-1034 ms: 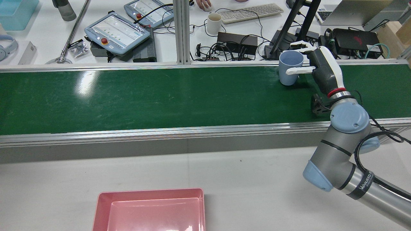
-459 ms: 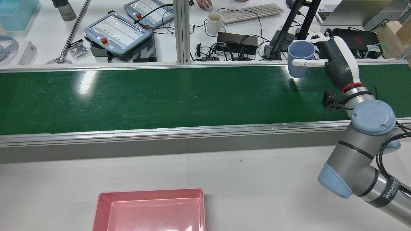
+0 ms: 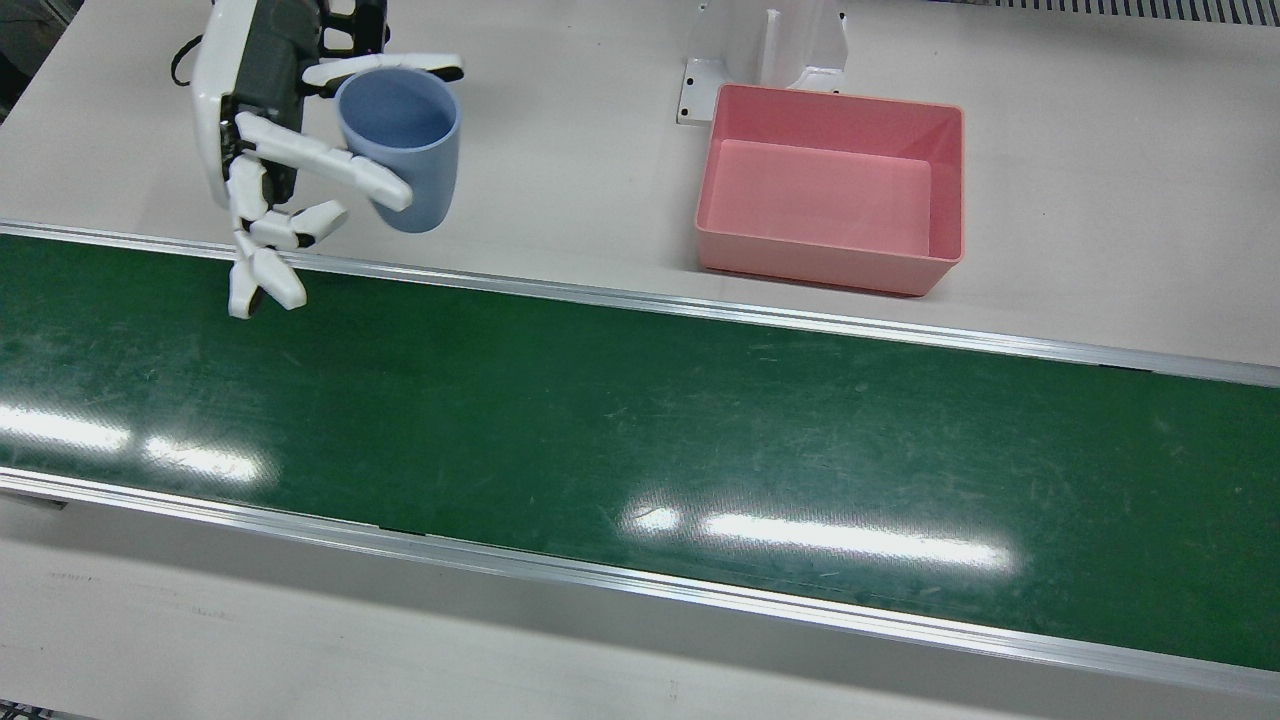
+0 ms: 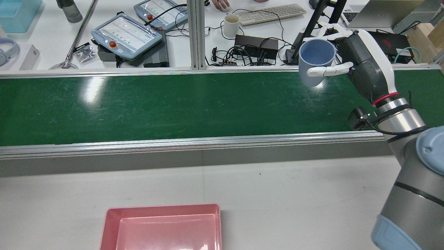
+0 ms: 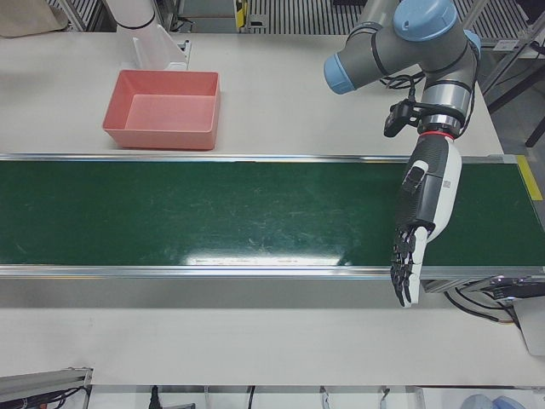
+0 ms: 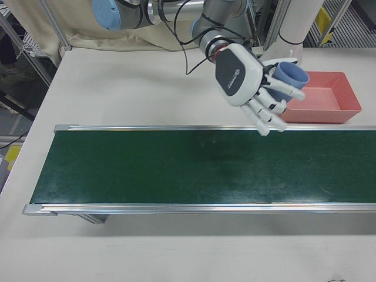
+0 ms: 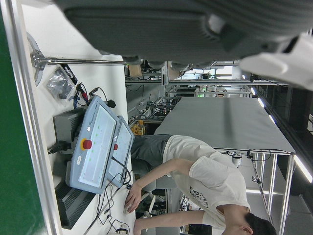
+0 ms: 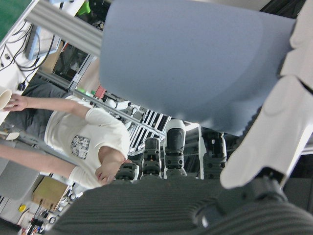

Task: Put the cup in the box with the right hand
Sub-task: 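Lift the cup and carry it toward the pink box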

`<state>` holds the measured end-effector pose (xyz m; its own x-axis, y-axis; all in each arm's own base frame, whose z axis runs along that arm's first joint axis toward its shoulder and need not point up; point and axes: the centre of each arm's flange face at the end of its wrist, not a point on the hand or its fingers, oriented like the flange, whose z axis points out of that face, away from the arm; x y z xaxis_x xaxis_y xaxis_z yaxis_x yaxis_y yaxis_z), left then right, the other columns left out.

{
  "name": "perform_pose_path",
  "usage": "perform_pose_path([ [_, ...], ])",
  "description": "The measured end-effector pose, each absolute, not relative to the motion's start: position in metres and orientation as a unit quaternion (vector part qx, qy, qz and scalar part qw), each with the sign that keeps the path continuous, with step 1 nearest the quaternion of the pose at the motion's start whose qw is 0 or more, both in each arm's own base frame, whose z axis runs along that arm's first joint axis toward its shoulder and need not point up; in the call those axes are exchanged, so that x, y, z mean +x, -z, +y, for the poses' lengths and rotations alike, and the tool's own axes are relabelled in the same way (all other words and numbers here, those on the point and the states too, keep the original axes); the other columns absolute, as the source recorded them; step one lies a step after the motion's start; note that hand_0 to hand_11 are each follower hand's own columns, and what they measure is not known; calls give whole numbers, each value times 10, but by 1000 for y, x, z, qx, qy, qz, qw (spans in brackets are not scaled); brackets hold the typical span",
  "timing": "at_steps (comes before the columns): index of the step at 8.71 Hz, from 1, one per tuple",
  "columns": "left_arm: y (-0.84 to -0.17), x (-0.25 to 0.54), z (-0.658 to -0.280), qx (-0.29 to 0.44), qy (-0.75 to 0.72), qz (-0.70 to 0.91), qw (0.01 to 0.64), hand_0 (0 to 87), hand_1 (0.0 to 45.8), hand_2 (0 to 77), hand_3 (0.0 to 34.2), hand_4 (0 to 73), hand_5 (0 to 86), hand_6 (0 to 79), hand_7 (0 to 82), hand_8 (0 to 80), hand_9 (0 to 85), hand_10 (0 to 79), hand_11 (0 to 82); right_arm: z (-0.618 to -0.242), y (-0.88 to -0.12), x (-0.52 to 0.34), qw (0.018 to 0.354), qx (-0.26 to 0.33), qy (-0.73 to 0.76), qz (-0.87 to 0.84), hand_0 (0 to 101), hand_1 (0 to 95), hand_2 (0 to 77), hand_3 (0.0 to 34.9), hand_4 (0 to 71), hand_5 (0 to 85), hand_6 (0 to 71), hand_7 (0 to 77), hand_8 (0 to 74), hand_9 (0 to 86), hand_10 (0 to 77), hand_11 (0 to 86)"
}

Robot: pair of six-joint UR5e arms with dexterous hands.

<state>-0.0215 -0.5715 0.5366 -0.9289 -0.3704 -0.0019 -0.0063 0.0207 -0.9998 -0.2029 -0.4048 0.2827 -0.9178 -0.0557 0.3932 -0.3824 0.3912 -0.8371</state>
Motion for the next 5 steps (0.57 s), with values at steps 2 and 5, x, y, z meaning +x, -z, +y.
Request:
perform_pose_path([
  [2,-537,-22,-572,-134,687,702,132,0,5,5,0,0,0,0,0,0,0,0,0,-358,-254,-230,178,103,-500,-841,485,60,114,0,507,0,169,698,104,256,38,65],
  [5,-537,-21,-572,-134,687,702,132,0,5,5,0,0,0,0,0,0,0,0,0,-311,-234,-293,228,73,-465,-853,480,60,120,0,507,0,180,698,109,311,65,87],
])
